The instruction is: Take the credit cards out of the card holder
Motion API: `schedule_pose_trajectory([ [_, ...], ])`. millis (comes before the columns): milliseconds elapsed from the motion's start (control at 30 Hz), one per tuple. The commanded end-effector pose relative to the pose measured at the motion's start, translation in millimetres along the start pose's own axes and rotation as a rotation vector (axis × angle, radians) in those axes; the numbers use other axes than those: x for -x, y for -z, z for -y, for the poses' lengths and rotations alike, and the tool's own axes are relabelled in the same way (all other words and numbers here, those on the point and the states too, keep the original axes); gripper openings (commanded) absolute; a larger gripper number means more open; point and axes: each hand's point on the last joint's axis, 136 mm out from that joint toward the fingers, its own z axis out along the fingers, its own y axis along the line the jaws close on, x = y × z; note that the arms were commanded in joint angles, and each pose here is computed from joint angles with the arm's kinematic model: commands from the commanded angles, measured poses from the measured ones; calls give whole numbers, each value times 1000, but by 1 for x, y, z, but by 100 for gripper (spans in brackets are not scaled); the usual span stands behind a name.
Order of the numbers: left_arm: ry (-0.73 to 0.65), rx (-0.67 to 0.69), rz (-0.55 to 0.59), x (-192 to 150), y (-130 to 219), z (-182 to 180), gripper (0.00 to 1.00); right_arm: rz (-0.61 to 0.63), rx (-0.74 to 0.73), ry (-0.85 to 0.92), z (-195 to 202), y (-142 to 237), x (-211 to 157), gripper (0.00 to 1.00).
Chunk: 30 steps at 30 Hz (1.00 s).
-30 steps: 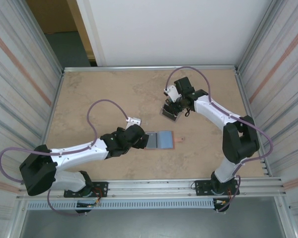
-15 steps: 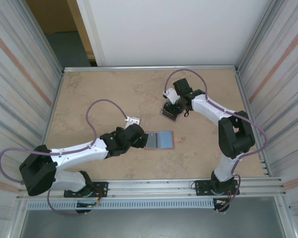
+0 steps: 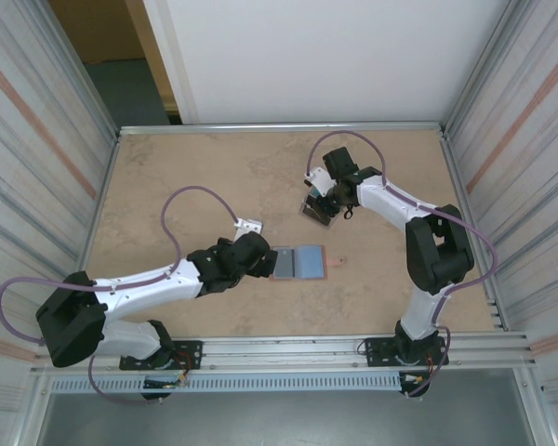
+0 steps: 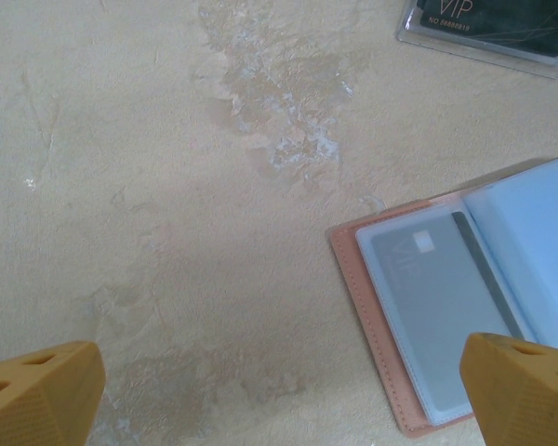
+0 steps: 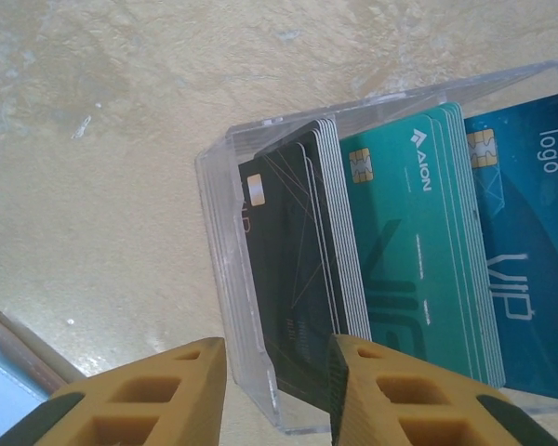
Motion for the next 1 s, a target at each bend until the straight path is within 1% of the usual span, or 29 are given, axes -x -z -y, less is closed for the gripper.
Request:
schedule_pose_trajectory([
  [0,22,23,7,-1,0,-8,99,23,-1,-45,3,14,8,37],
  [67,27,28,10,-1,1,-9,99,36,-8,-75,3,21,10,39],
  [267,66,55,40,1,4,-18,99,76,-20,-239,-6,43,9,46],
  [467,121,87,74,-1,10,-32,99,76,-66,-408,-25,56,-5,49],
  [567,174,119,97,-6,13,-45,99,74,-71,-432,-49,58,-10,49],
  [733,285,187,131,-17,18,-70,99,47,-70,-395,-100,53,-15,48],
  [967,372,225,152,-32,23,-90,99,-14,-68,-400,-153,31,-22,45],
])
